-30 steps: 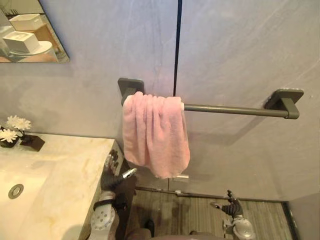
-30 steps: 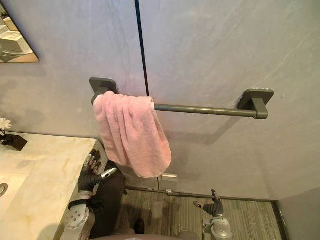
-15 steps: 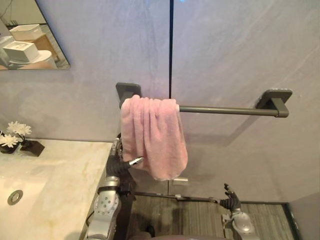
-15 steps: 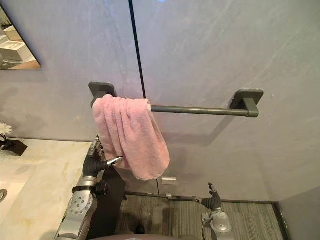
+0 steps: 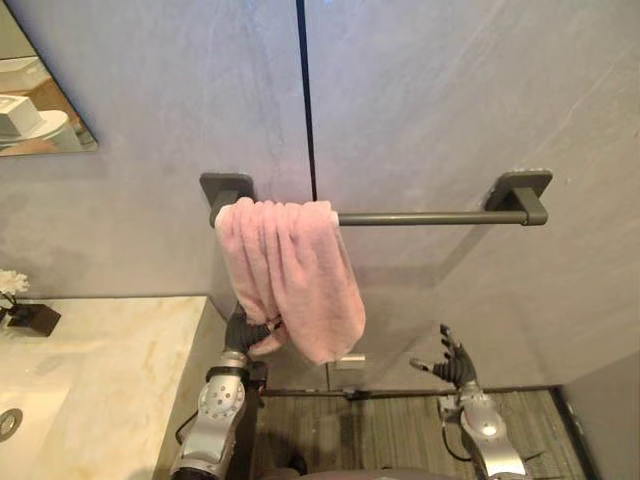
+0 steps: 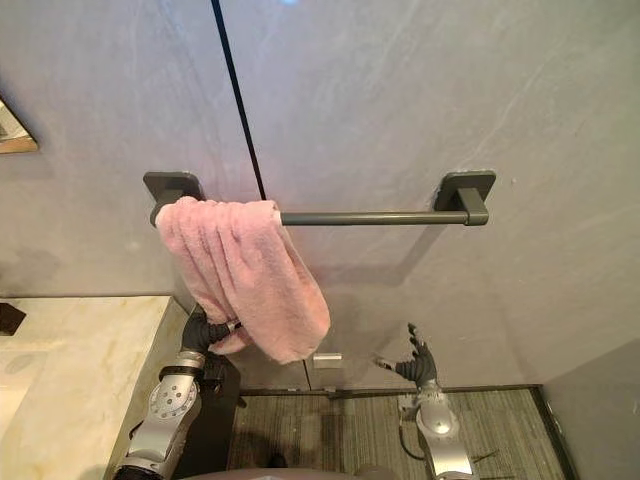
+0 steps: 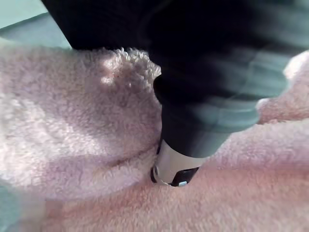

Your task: Organize washtable

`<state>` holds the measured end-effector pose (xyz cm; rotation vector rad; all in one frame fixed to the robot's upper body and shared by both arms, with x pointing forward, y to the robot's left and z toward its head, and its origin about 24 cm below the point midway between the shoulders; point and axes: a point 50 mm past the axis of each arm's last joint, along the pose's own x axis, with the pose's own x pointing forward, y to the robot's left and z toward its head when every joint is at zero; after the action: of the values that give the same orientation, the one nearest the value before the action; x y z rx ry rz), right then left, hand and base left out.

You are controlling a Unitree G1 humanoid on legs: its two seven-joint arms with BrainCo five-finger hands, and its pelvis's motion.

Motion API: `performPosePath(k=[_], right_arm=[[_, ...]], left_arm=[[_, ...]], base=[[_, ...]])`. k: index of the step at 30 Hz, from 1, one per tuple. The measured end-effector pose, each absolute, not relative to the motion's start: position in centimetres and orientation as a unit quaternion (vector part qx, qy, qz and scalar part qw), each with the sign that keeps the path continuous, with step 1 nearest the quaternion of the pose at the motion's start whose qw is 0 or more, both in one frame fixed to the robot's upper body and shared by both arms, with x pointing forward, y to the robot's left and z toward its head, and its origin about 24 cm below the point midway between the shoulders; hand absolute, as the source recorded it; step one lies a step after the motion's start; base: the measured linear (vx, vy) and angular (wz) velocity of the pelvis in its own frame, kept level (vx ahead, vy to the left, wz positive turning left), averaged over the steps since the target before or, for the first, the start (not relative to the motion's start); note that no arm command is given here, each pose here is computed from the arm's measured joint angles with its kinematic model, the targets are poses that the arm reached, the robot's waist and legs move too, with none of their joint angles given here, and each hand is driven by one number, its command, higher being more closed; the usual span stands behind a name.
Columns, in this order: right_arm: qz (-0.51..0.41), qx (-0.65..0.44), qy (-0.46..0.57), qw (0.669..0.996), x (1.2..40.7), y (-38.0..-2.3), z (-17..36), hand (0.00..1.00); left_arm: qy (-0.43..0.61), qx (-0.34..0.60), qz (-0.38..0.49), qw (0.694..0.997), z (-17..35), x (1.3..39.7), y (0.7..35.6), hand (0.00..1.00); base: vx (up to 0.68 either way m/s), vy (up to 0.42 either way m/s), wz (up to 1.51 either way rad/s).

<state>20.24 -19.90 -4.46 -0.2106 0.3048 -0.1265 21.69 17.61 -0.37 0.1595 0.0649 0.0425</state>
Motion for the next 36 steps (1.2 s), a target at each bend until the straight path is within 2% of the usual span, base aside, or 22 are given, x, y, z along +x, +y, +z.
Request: performPosePath(k=[4, 11, 22, 23, 26, 36], right_arm=[[-0.038, -0.119, 0.076, 0.989, 20.9, -20.1, -1.1, 0.0], [0.065, -0.104, -0.035, 0.992, 21.6, -18.6, 3.8, 0.0], [0.271, -0.052, -0.081, 0.958, 23.4, -11.9, 5.9, 0.0], [0.294, -0.049, -0.088, 0.95, 23.5, -10.8, 6.2, 1.0], [0.324, -0.041, -0.089, 0.941, 23.9, -8.9, 6.2, 1.0], [0.32, -0.038, -0.057, 0.945, 24.0, -7.9, 4.4, 1.0]], left_arm=[[0.03, 0.081, 0.021, 0.996, -0.2, 21.7, 17.7, 1.0], [0.006, 0.078, 0.019, 0.997, 0.8, 21.9, 17.5, 1.0], [0.004, 0.073, -0.009, 0.997, 0.7, 21.9, 16.1, 1.0], [0.004, 0.071, -0.012, 0.997, 0.7, 21.9, 15.9, 1.0], [0.003, 0.068, -0.022, 0.997, 0.7, 21.9, 15.3, 1.0], [0.006, 0.065, -0.024, 0.998, 0.6, 21.8, 15.0, 1.0]], base=[[0.0, -0.01, -0.16], [-0.04, -0.006, -0.04], [-0.01, -0.009, 0.01], [0.0, -0.02, 0.05], [-0.01, -0.023, 0.13], [-0.04, -0.02, 0.08]])
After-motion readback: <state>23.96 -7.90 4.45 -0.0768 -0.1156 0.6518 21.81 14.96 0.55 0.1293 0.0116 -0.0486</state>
